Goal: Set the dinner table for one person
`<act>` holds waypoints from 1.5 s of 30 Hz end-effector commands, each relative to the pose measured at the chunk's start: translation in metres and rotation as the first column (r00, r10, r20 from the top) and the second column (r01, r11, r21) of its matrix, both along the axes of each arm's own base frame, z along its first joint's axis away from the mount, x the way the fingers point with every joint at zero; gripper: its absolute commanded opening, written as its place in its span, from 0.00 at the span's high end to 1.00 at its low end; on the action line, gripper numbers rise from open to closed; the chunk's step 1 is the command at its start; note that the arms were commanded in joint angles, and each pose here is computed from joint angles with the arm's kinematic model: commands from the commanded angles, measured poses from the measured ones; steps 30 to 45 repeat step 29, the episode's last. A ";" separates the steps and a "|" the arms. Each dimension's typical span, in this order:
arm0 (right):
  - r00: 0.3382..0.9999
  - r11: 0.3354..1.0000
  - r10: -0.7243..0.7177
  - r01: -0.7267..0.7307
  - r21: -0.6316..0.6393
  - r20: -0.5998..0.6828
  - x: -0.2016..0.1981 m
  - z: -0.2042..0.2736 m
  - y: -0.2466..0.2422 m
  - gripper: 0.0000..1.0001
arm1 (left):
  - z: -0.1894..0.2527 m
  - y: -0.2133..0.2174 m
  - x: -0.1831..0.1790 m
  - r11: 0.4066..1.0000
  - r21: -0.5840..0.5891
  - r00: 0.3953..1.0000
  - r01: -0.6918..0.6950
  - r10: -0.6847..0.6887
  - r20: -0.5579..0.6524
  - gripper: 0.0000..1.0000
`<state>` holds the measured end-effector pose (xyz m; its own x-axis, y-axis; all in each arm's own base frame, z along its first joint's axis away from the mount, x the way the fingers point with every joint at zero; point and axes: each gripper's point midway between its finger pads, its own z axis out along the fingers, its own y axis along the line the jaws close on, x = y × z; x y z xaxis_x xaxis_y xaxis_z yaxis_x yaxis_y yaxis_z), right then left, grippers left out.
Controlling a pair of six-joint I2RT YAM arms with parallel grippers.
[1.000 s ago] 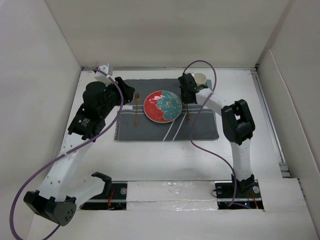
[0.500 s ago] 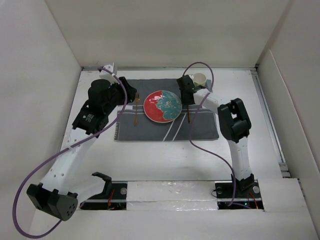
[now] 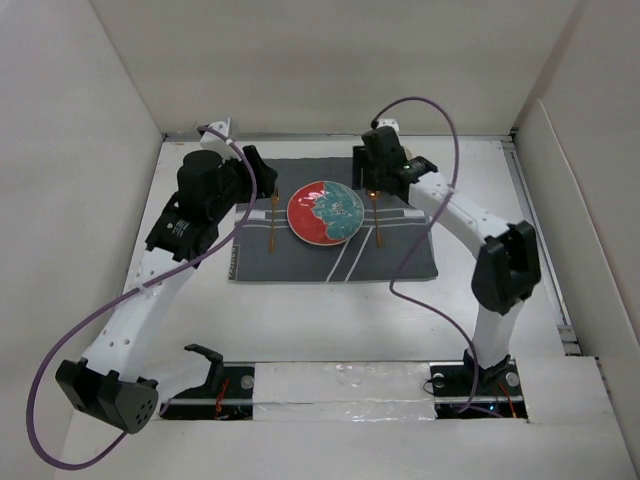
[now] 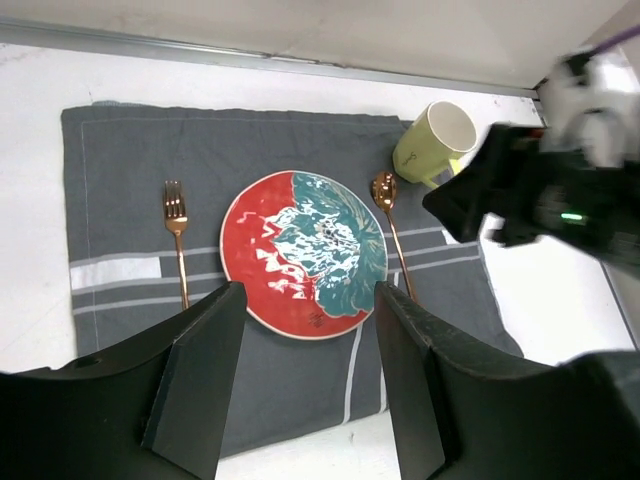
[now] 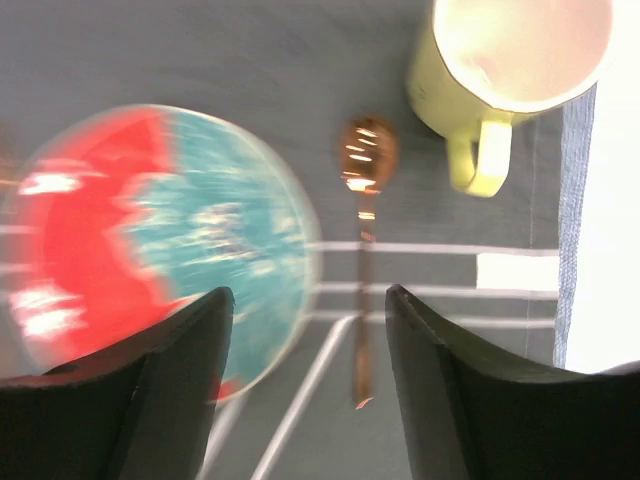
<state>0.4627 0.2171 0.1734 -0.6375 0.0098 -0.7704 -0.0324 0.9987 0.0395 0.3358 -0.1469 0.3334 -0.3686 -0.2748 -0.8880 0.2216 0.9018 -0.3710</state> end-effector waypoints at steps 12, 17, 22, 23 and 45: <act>0.611 0.853 -0.325 -0.141 0.503 0.722 -0.166 0.355 -0.130 0.00 | 0.170 0.044 -0.018 0.960 -0.214 0.922 -0.181 0.241 0.304 0.39; 0.469 0.828 -0.502 0.018 0.560 0.727 -0.210 0.364 -0.201 0.00 | 0.205 0.110 -0.059 0.876 -0.281 0.782 -0.391 0.478 0.401 0.26; 0.586 0.864 -0.461 0.125 0.488 0.666 -0.187 0.315 -0.206 0.00 | 0.166 0.123 -0.062 0.857 -0.208 0.781 -0.471 0.515 0.353 0.21; 0.608 0.862 -0.458 0.125 0.491 0.648 -0.181 0.306 -0.204 0.00 | 0.158 0.122 -0.060 0.857 -0.197 0.789 -0.476 0.515 0.336 0.21; 0.663 0.873 -0.405 0.075 0.483 0.629 -0.163 0.298 -0.193 0.00 | 0.136 0.110 -0.054 0.880 -0.174 0.832 -0.443 0.475 0.287 0.17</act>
